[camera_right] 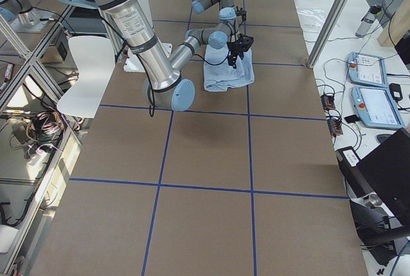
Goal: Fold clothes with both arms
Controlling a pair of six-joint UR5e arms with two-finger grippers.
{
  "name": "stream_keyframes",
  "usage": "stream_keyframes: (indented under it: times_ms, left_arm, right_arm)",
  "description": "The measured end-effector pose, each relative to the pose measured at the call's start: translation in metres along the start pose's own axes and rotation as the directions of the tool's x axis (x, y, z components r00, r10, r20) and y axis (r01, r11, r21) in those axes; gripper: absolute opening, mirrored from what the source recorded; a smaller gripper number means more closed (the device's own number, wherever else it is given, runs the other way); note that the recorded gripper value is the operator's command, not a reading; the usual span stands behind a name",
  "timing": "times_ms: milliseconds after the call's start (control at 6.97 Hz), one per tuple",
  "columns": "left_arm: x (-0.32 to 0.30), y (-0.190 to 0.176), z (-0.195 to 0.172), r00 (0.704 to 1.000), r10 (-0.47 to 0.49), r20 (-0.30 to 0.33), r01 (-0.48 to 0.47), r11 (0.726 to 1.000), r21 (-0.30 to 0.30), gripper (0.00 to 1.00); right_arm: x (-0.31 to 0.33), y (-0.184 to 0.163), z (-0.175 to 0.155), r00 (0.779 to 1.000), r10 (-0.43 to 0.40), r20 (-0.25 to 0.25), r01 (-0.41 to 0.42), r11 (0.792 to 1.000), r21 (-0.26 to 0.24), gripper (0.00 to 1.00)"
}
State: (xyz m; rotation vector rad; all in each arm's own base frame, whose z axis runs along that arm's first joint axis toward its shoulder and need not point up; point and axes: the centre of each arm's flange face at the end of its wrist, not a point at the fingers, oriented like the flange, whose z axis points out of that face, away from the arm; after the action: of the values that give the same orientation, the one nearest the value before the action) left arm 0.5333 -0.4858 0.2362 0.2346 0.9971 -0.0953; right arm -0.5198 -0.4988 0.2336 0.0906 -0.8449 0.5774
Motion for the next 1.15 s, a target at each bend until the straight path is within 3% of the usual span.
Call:
stream_keyframes:
  times_ms: [430, 717, 1004, 1147]
  left_arm:
    - [-0.008, -0.011, 0.001, 0.999, 0.019, 0.026, -0.021, 0.998, 0.055, 1.00]
    - [-0.028, -0.035, -0.014, 0.990, 0.140, 0.024, -0.141, 0.989, 0.046, 1.00]
    - [-0.063, -0.054, -0.036, 0.968, 0.249, 0.004, -0.249, 0.968, 0.009, 1.00]
    - [-0.070, -0.057, -0.040, 0.964, 0.267, 0.000, -0.267, 0.964, 0.005, 1.00]
  right_arm:
    - [-0.022, 0.013, 0.012, 0.992, -0.115, 0.042, 0.114, 0.993, 0.034, 1.00]
    - [-0.030, 0.019, 0.030, 0.974, -0.210, 0.084, 0.207, 0.977, 0.042, 0.96]
    - [-0.032, 0.034, 0.037, 0.937, -0.339, 0.087, 0.335, 0.940, 0.063, 0.78]
    - [-0.035, 0.042, 0.041, 0.930, -0.359, 0.081, 0.352, 0.932, 0.083, 0.70]
